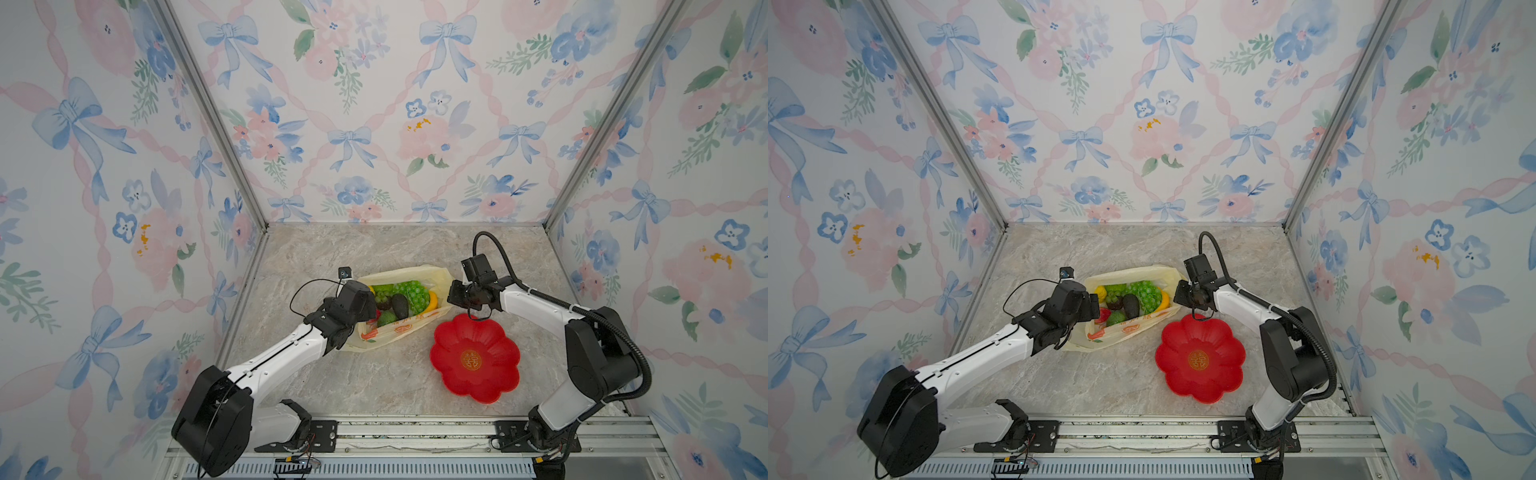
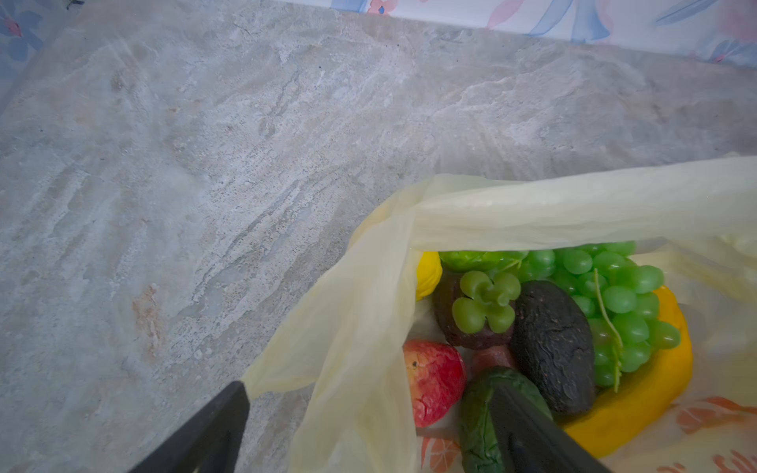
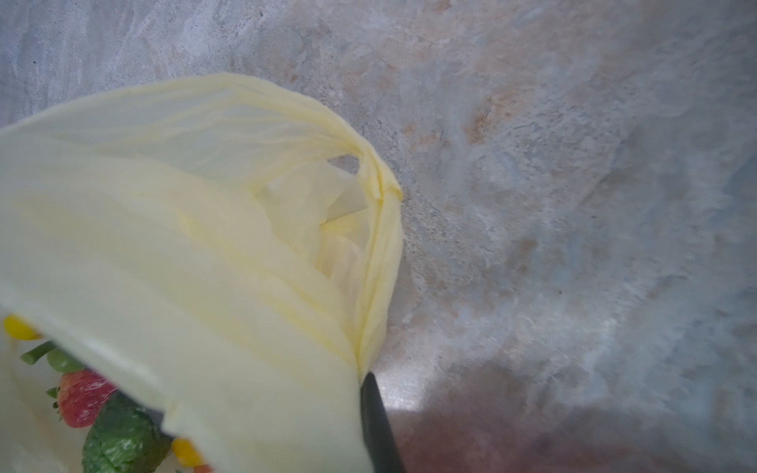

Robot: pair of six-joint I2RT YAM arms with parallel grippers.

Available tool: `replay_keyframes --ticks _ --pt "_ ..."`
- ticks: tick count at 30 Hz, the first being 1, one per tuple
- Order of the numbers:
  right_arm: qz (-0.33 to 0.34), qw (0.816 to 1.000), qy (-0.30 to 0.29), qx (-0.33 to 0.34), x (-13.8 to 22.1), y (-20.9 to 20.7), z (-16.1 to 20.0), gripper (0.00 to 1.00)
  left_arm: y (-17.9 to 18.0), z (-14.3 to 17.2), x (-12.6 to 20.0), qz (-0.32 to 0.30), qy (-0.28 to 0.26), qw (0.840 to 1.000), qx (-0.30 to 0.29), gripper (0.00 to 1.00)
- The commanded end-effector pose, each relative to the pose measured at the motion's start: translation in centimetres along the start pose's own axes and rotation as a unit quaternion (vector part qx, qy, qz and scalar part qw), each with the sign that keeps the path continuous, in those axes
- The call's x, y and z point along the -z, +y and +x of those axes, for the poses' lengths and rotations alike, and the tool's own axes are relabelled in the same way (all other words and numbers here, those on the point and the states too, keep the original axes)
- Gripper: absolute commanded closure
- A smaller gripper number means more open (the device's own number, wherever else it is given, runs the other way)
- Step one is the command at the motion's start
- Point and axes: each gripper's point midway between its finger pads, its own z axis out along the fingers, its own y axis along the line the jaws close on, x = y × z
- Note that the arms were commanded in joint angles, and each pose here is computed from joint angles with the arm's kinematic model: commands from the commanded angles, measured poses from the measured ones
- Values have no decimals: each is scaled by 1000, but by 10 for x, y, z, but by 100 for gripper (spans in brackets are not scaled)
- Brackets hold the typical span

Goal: Take fruits out of the plastic bag
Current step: Move the plastic bag to the center of the table.

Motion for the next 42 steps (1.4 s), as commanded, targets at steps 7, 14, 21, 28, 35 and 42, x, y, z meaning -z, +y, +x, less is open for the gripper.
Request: replay_keyframes --ticks 7,14,21,28,35,42 --pt "-11 999 11 29 -10 10 4 98 23 23 -41 -42 63 997 17 37" --pt "-7 999 21 40 -27 20 6 98 34 41 -34 2 51 997 60 80" --pt "-7 997 25 67 -29 31 5 97 41 42 -17 35 9 997 75 90" --pt "15 995 30 96 -24 39 14 65 23 39 -8 71 -20 996 44 93" --pt "109 980 -14 168 24 36 11 33 23 38 -5 73 -48 996 29 92" --pt "119 968 -50 213 69 64 15 28 24 41 -4 79 -57 995 32 92"
